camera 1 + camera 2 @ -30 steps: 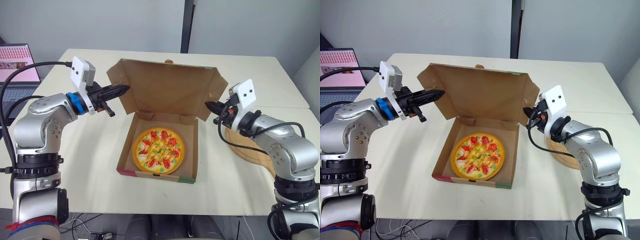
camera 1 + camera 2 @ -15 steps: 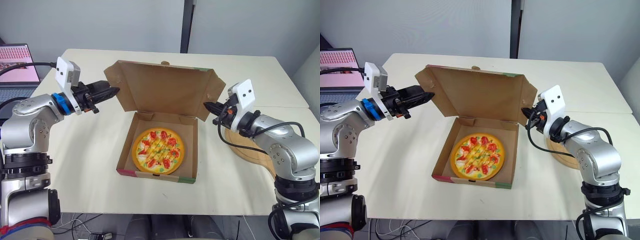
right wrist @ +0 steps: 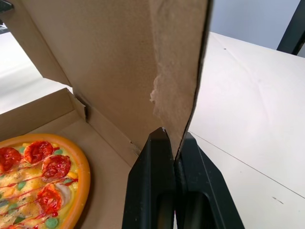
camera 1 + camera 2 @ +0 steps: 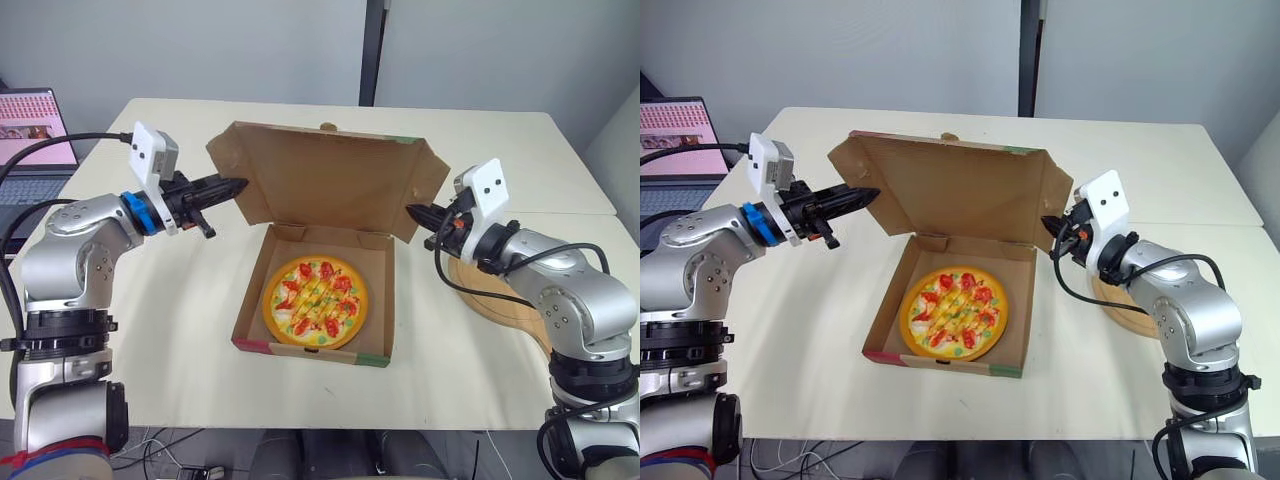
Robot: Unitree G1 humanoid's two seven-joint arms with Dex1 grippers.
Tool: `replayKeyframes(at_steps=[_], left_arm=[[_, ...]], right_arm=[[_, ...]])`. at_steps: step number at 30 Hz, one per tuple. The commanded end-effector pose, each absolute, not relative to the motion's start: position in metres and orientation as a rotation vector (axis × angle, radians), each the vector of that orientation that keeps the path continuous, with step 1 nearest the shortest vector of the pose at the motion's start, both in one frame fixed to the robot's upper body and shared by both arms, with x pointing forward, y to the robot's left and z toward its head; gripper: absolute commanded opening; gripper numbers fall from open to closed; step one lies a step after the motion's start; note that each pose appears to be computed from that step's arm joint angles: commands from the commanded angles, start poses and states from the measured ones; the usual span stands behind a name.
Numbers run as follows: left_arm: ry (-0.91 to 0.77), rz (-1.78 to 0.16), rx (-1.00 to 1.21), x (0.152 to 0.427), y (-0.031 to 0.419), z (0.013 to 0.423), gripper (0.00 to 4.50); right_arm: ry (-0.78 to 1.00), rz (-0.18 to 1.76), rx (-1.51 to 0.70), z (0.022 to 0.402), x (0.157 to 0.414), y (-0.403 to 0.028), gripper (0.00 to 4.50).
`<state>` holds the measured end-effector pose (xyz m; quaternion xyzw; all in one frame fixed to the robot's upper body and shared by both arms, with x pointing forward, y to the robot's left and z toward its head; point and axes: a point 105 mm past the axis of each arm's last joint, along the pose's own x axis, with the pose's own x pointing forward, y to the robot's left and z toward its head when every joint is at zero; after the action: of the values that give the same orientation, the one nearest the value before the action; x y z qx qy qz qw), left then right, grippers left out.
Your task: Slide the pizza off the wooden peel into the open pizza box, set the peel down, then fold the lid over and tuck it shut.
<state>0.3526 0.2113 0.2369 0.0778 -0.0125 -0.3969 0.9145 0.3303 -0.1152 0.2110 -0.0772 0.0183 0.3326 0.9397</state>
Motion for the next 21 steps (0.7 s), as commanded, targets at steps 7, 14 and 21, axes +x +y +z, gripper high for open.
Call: replayKeyframes(at_steps=[7, 14, 21], left_arm=[[0.015, -0.743, 0.275, 0.338, 0.195, 0.251, 0.03], [0.026, -0.75, 0.191, 0.332, 0.176, 0.259, 0.03], [0.03, -0.769, 0.102, 0.324, 0.164, 0.255, 0.03]], right_arm=[[-0.019, 0.661, -0.236, 0.227, 0.325, -0.109, 0.0], [0.023, 0.667, -0.158, 0.226, 0.312, -0.086, 0.0], [0.07, 0.641, -0.001, 0.222, 0.307, -0.066, 0.0]])
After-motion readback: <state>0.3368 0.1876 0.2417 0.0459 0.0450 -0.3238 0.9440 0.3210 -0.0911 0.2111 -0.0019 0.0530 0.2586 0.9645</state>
